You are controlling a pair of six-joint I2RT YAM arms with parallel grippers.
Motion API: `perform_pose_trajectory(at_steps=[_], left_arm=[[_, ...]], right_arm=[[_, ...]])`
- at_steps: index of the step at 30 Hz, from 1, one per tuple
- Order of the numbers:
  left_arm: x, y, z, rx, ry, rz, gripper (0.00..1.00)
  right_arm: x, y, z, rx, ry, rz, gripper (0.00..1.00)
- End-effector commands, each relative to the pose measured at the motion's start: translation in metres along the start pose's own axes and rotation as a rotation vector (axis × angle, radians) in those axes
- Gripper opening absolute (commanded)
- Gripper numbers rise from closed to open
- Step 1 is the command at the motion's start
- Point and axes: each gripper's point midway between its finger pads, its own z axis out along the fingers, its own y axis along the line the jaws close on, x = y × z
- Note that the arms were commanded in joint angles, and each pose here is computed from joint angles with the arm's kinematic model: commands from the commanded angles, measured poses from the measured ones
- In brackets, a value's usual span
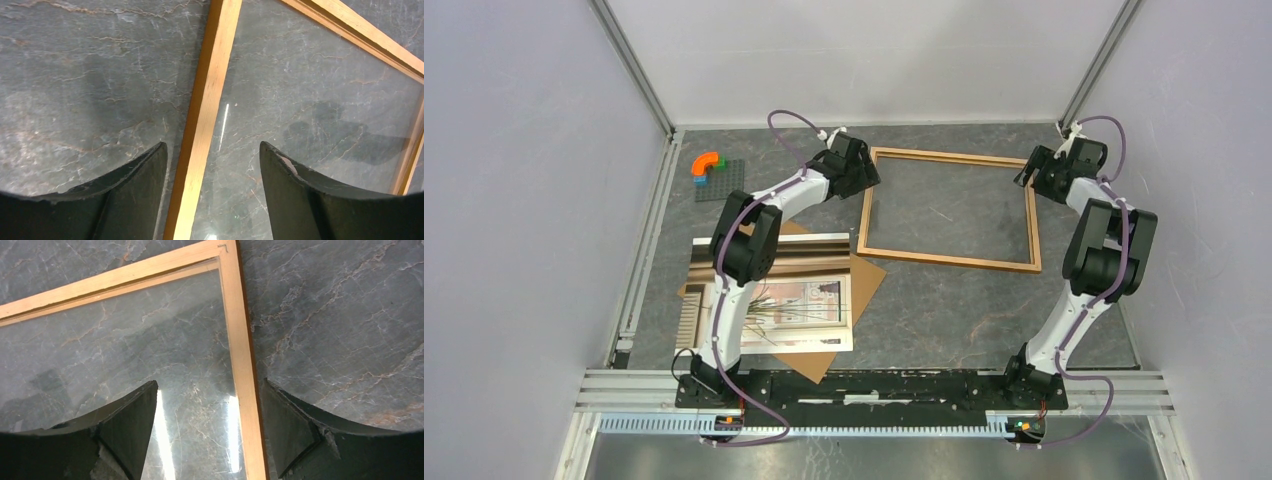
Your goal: Put the photo into the frame
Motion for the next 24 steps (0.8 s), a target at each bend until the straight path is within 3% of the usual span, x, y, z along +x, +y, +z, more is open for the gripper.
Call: perform_pose_trajectory(at_steps=[1, 5, 12, 24], left_arm=[[-0.007, -0.019, 0.008, 0.077, -0.037, -0.004, 0.72], [-0.001, -0.012, 0.010, 0.064, -0.025, 0.004, 0.68], [0.002, -0.001, 0.014, 0.029, -0.012, 0.008, 0.58], [0.010, 0.004, 0.024, 0.004, 0.036, 0.029, 0.50]], right_arm=[[-0.017, 0.009, 0.004, -0.048, -0.080, 0.008, 0.78], [-0.022, 0.008, 0.015, -0.048, -0.101, 0.039, 0.70], [-0.014, 0.014, 0.041, -0.071, -0.074, 0.048, 0.67], [-0.020, 0.014, 0.070, -0.011, -0.065, 0.013, 0.67]])
